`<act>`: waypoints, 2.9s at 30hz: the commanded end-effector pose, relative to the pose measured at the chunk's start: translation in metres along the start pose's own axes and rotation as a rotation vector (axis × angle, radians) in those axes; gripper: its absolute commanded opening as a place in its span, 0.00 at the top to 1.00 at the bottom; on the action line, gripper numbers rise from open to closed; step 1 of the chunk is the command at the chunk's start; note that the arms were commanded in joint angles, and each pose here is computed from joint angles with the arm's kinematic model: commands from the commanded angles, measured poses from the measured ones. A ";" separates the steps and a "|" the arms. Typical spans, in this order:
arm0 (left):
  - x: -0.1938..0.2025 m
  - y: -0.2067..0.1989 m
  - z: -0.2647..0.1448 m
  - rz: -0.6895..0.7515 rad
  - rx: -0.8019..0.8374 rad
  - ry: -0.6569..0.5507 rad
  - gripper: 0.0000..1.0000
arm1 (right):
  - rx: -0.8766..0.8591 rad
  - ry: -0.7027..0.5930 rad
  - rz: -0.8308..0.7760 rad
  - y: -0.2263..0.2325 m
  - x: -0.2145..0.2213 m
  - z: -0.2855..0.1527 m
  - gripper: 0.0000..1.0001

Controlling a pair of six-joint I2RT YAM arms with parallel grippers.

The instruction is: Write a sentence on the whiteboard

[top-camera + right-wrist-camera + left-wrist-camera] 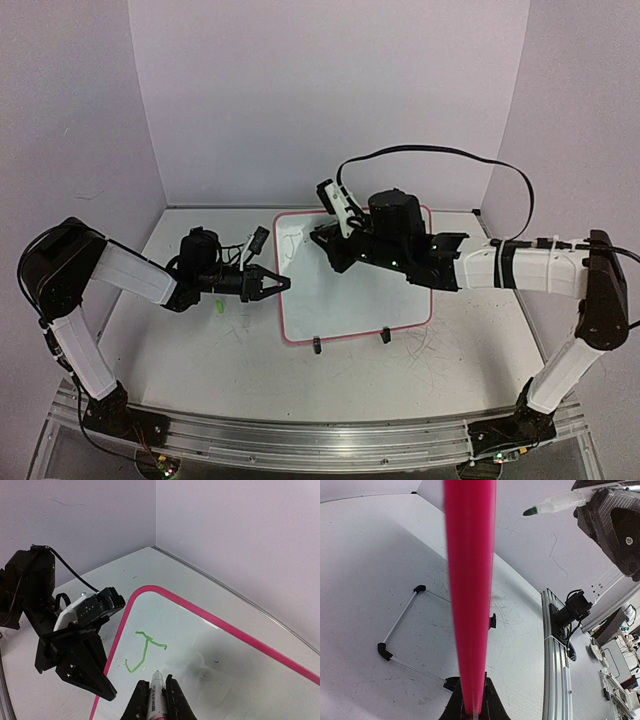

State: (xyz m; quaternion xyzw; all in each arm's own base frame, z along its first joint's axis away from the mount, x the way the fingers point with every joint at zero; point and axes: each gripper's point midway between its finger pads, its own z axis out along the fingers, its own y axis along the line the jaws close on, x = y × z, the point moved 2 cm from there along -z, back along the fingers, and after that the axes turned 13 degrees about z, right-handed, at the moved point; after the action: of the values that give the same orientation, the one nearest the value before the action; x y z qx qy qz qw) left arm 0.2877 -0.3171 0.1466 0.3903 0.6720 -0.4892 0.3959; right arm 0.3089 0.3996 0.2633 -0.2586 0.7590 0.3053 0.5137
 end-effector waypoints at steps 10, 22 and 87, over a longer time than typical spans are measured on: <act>-0.011 0.017 -0.003 0.019 -0.099 -0.015 1.00 | -0.002 -0.060 -0.011 0.004 -0.016 0.009 1.00; -0.012 0.016 -0.004 0.025 -0.099 -0.016 1.00 | 0.010 -0.059 -0.012 0.002 -0.013 0.017 1.00; -0.013 0.016 -0.004 0.027 -0.103 -0.011 1.00 | 0.071 -0.059 0.035 -0.009 -0.004 0.019 1.00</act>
State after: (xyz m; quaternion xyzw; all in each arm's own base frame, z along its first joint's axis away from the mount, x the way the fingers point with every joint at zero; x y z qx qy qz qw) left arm 0.2873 -0.3172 0.1466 0.3920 0.6721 -0.4898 0.3934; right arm 0.3182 0.4019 0.2456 -0.2344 0.7699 0.2839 0.5213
